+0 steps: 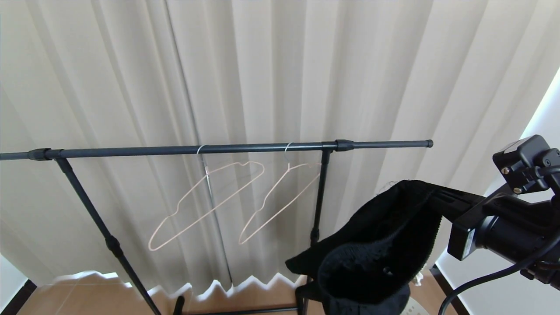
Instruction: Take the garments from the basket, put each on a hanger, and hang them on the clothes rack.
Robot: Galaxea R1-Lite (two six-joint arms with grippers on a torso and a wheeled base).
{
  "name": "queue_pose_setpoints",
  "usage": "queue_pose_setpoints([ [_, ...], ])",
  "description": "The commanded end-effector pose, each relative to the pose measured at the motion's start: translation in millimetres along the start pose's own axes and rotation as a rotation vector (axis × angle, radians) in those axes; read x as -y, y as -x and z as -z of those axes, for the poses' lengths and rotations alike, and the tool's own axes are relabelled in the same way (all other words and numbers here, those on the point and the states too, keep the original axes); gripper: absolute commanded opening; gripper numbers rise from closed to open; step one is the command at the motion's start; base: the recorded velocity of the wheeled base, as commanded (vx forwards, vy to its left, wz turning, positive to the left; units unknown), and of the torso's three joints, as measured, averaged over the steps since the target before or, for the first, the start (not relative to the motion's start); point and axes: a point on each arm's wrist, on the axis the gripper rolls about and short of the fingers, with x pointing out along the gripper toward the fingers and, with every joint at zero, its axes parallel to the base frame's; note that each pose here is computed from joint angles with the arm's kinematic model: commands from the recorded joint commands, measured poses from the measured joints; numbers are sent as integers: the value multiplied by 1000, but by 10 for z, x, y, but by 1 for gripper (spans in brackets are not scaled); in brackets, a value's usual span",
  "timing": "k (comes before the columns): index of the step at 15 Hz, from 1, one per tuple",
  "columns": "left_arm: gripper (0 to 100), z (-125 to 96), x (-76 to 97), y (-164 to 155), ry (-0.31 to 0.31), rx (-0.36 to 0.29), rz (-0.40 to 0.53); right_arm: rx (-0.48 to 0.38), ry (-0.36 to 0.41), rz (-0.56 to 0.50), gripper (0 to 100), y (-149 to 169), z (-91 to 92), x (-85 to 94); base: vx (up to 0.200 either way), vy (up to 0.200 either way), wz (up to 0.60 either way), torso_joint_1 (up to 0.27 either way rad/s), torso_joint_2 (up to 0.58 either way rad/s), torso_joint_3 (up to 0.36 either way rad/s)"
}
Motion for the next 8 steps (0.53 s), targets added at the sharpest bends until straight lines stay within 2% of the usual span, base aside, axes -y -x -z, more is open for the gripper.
queue_pose_setpoints([
  [1,100,0,0,-1,0,-1,-1,1,0,0,0,4,-2,0,-200,0,0,2,7,2],
  [8,100,-2,-1,-1,2,0,-4,0,1,0,0,5,3,0,0,200,0,2,-4,6],
])
